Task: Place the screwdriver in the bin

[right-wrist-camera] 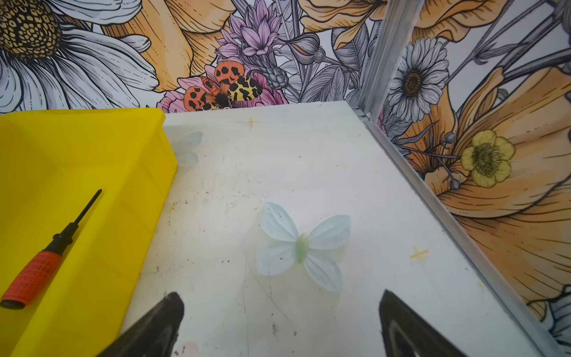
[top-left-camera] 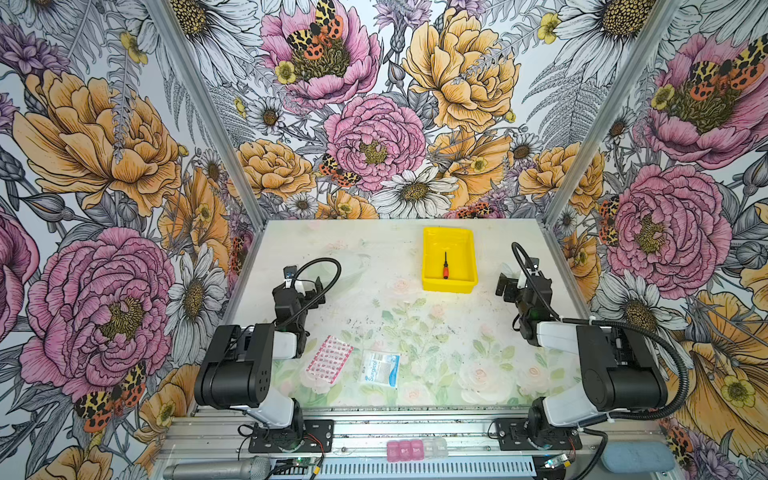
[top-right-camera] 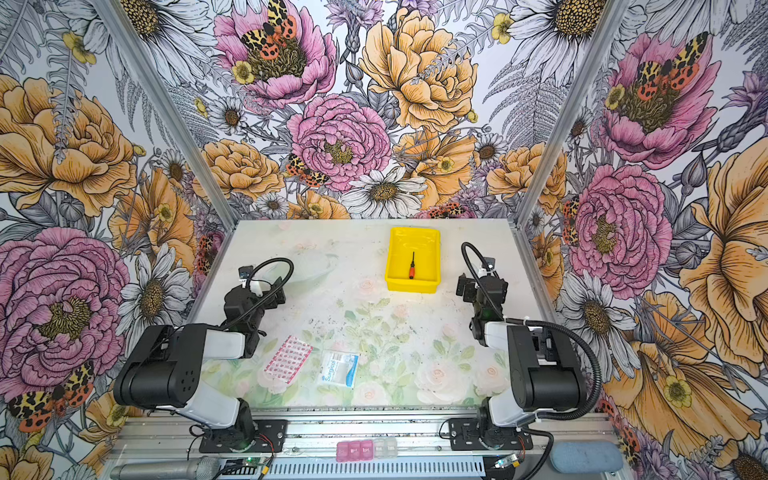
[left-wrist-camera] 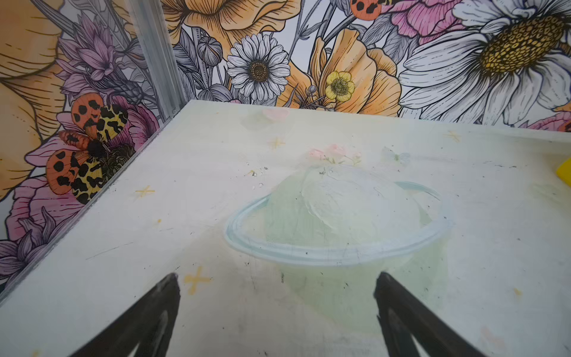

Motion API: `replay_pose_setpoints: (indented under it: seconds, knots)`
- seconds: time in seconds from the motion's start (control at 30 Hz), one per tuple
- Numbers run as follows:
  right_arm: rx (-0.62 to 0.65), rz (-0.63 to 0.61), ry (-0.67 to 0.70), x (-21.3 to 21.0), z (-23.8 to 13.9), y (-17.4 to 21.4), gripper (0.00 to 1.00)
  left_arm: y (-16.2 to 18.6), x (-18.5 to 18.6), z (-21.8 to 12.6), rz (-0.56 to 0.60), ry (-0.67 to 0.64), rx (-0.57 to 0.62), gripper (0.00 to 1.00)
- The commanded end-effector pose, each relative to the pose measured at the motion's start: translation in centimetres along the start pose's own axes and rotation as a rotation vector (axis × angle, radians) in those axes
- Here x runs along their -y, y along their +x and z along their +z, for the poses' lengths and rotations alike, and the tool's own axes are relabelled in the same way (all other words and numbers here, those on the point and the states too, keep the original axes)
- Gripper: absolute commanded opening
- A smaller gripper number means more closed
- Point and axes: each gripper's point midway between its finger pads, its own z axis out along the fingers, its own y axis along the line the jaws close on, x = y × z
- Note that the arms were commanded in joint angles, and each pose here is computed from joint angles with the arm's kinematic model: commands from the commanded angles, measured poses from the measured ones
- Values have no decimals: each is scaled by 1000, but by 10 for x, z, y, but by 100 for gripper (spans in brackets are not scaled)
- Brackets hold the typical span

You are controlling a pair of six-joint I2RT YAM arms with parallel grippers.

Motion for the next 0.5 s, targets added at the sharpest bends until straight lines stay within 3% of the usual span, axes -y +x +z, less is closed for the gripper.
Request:
replay_pose_setpoints:
  seconds: [0.0,0.47]
  knots:
    - [78,-21,-29,-7,-2,-10,100,-19,2,1,-12,14,64,99]
    - [88,-20,-30,-7,-4,-11,99,-19,4,3,-1,8,60,99]
